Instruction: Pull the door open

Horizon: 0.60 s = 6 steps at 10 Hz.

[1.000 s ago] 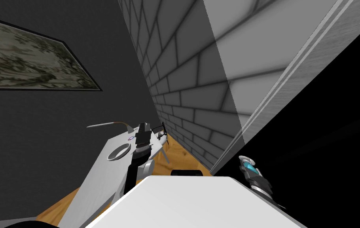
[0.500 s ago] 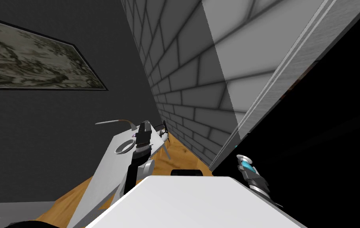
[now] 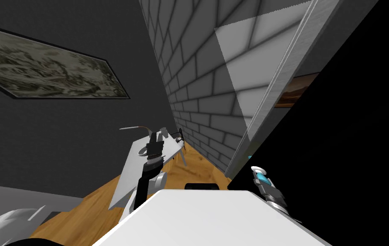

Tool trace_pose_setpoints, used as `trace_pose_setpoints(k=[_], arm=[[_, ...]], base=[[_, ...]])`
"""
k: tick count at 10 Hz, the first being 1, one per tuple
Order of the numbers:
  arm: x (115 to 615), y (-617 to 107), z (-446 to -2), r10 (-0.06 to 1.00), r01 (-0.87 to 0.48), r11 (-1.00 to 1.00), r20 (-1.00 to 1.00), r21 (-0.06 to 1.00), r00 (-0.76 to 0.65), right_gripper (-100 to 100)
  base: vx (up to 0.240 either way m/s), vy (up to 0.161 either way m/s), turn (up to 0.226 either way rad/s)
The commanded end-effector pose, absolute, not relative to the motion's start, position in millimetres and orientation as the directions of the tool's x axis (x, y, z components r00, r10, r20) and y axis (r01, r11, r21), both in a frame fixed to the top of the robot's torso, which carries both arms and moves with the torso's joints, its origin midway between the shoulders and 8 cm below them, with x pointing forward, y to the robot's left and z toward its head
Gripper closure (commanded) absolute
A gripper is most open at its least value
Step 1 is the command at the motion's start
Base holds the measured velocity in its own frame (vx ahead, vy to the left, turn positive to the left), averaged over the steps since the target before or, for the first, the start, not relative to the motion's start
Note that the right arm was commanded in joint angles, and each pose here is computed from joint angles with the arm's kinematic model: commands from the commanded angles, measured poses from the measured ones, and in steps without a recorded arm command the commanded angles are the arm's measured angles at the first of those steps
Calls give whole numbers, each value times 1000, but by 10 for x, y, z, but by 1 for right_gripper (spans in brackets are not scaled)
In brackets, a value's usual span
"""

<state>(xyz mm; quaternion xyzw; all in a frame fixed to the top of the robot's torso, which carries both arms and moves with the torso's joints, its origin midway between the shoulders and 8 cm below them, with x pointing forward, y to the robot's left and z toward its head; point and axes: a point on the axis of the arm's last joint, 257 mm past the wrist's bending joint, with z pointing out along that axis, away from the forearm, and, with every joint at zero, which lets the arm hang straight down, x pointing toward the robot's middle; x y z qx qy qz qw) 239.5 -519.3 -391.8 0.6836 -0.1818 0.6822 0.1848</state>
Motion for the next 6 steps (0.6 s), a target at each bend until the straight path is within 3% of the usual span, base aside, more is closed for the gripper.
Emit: trace_pose_setpoints(k=[1, 3, 6], arm=[[2405, -5102, -3918, 1, -476, -879, 1000, 1, 0, 100], [2392, -5017, -3934, 1, -450, -893, 1000, 3, 5, 100], [2385, -4837, -3926, 3, -392, -920, 1000, 4, 3, 100]], base=[[-225, 33, 47], [-151, 18, 42], [-247, -15, 68]])
